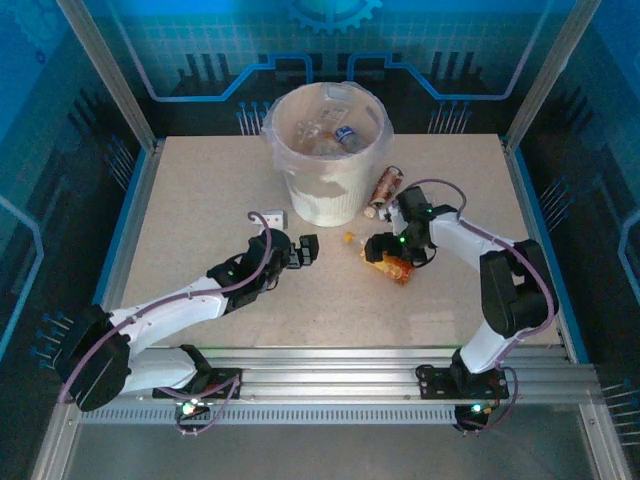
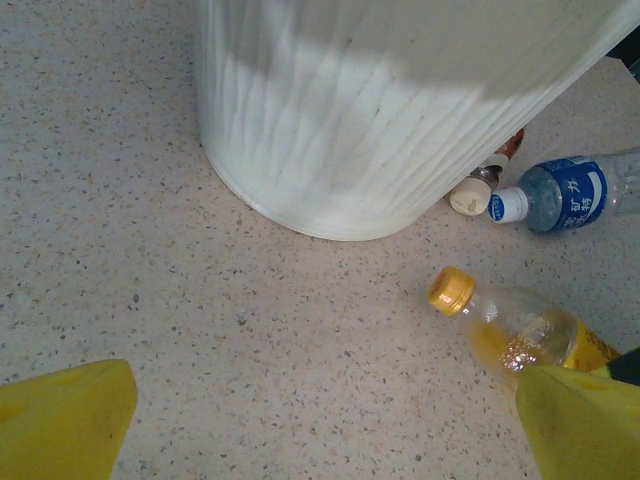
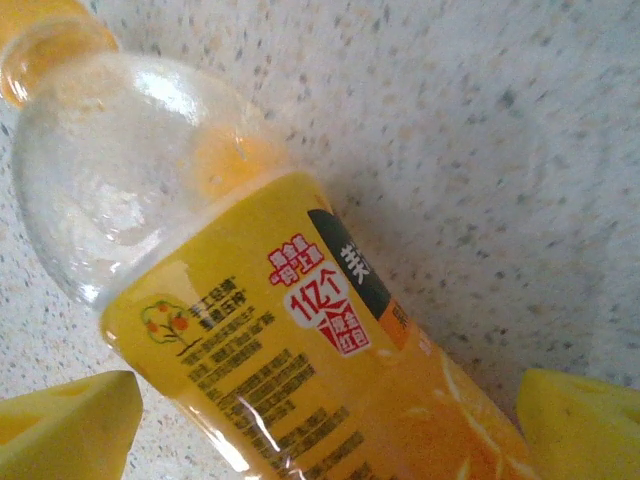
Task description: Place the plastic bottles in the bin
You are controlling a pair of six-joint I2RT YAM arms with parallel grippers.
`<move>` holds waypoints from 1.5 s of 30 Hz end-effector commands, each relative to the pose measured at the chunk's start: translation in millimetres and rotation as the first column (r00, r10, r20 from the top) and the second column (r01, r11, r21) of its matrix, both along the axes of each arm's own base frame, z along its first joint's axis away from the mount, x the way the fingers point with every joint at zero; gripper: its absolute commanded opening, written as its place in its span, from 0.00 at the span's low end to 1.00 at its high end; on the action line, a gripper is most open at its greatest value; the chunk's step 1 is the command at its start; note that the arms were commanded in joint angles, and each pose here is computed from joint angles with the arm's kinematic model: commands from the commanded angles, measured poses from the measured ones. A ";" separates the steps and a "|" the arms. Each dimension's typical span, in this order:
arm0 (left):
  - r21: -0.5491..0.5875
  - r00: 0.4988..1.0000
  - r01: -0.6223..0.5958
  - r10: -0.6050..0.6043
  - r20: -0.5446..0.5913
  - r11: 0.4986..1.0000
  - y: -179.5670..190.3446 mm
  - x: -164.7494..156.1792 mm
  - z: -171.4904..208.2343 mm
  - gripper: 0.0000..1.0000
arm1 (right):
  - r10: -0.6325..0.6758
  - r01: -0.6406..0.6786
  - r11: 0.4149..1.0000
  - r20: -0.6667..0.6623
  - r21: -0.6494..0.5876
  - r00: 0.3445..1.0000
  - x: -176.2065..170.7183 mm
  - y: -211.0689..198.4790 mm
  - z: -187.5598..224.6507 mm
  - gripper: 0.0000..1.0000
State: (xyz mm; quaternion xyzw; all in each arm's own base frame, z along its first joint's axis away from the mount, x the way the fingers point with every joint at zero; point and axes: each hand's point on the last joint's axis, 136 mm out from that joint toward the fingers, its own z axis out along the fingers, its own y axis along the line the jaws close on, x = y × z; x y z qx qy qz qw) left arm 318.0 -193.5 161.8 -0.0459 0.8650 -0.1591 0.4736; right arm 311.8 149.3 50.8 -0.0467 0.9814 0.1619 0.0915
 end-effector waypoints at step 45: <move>-0.269 0.962 0.260 -0.224 0.157 0.928 -40.8 -15.7 113.2 0.99 | 0.064 -0.102 0.994 0.535 0.043 0.842 -36.4 25.7 172.2 0.42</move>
